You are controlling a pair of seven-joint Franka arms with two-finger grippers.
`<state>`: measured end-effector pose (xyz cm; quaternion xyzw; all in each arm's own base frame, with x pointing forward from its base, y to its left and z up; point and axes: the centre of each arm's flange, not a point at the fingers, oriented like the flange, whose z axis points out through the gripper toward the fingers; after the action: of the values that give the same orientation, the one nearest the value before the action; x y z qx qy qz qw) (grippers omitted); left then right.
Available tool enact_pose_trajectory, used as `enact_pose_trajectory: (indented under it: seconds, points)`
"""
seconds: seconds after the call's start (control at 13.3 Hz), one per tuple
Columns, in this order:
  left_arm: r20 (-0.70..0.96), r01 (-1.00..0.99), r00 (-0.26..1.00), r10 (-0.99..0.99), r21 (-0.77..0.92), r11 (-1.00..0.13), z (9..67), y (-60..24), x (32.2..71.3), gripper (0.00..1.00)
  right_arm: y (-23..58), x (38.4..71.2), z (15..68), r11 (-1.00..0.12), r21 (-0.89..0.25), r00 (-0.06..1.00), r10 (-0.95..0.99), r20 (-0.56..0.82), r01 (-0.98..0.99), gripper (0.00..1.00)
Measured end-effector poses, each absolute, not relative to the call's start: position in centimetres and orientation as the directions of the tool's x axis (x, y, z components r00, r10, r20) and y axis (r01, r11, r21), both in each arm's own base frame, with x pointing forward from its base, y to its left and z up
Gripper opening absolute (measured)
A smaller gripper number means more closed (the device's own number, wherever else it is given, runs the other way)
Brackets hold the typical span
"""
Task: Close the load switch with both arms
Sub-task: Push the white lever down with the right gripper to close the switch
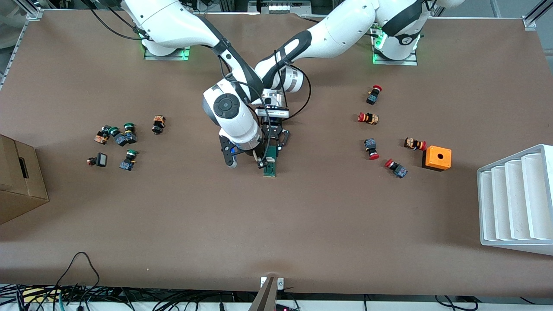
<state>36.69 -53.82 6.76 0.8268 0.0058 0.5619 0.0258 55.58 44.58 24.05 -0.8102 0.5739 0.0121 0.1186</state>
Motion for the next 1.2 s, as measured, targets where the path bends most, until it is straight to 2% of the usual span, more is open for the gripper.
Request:
enact_pose_trajectory:
  seconds: [0.53,0.75,1.2]
  points:
    - [0.929,-0.019,0.368,0.039,0.049,-0.999,6.8,-53.8,36.7,0.49,45.9,54.9,24.6,-0.319,-0.186,0.350,-0.922,-0.164,-0.929,0.22]
    - [0.929,-0.019,0.368,0.039,0.049,-0.999,6.8,-53.8,36.7,0.49,45.9,54.9,24.6,-0.318,-0.187,0.349,-0.922,-0.165,-0.929,0.19]
    - [0.929,-0.018,0.368,0.041,0.051,-0.999,6.8,-53.8,36.7,0.49,46.0,56.0,24.7,-0.303,-0.184,0.334,-0.928,-0.168,-0.935,0.18]
